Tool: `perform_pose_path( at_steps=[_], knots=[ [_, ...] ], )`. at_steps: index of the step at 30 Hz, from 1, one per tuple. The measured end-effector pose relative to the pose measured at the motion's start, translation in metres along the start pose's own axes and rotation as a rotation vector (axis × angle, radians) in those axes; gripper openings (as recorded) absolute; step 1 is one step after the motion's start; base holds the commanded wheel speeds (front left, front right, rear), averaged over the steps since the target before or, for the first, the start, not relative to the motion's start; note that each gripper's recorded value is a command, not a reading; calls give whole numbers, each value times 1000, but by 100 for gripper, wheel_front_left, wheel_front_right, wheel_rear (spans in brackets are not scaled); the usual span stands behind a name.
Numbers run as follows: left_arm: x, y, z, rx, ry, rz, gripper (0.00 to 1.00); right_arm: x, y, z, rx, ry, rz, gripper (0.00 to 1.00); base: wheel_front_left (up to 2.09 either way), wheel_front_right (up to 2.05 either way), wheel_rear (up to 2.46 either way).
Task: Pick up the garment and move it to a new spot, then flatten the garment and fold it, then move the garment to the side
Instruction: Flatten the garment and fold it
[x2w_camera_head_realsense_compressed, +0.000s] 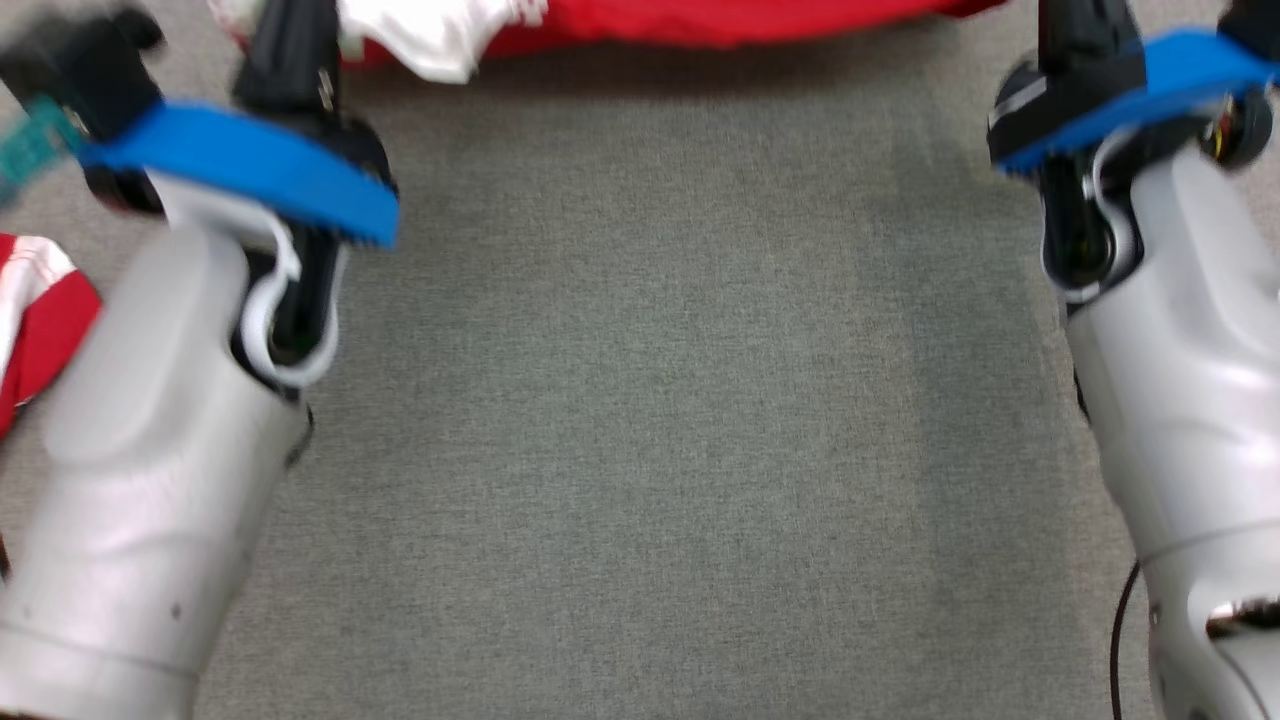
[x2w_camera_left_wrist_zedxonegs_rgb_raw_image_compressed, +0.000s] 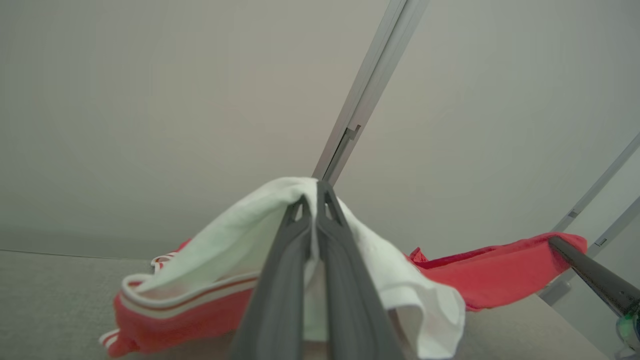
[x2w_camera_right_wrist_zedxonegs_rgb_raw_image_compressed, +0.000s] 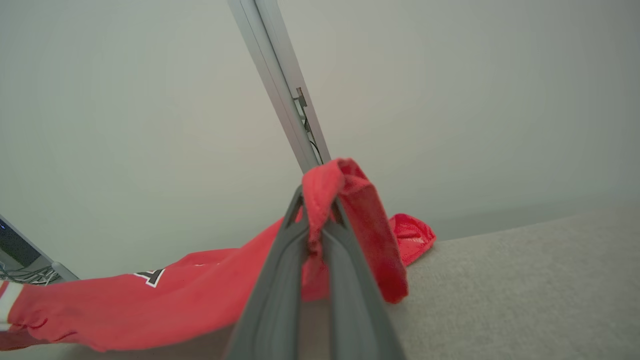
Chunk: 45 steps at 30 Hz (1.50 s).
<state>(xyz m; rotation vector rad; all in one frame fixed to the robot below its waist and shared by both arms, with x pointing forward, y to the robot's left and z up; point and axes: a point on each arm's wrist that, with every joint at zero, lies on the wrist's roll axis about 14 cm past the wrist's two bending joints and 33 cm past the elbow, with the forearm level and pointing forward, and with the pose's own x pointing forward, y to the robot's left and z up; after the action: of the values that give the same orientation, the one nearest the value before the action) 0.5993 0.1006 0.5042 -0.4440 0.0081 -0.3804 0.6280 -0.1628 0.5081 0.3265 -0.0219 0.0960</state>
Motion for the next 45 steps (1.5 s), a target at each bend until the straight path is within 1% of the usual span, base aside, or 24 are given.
perform_pose_path(
  at_steps=[6, 10, 19, 23, 27, 33, 37, 42, 45],
  knots=[
    [-58, 8, -23, -40, 29, 81, 0, -48, -10, -22, 59, 39, -32, 0, 0, 0, 0],
    [-94, 2, -37, -63, 50, 106, 0, -83, -12, -41, 87, 84, -46, 0, 0, 0, 0],
    [-174, -19, -65, -94, 99, 177, 0, -160, -18, -62, 180, 130, -109, 0, 0, 0, 0],
    [-207, -27, -75, -108, 122, 215, 0, -191, -22, -67, 196, 142, -136, 0, 0, 0, 0],
    [-234, -42, -86, -123, 144, 225, 0, -221, -28, -71, 186, 158, -157, 0, 0, 0, 0],
    [-266, -52, -97, -136, 177, 261, 0, -258, -43, -77, 156, 184, -200, 0, 0, 0, 0],
    [-282, -56, -102, -143, 201, 266, 0, -275, -43, -82, 141, 214, -201, 0, 0, 0, 0],
    [-296, -63, -109, -144, 227, 269, 0, -294, -49, -81, 140, 232, -227, 0, 0, 0, 0],
    [-294, -69, -111, -144, 242, 247, 0, -296, -47, -81, 143, 240, -226, 0, 0, 0, 0]
  ],
)
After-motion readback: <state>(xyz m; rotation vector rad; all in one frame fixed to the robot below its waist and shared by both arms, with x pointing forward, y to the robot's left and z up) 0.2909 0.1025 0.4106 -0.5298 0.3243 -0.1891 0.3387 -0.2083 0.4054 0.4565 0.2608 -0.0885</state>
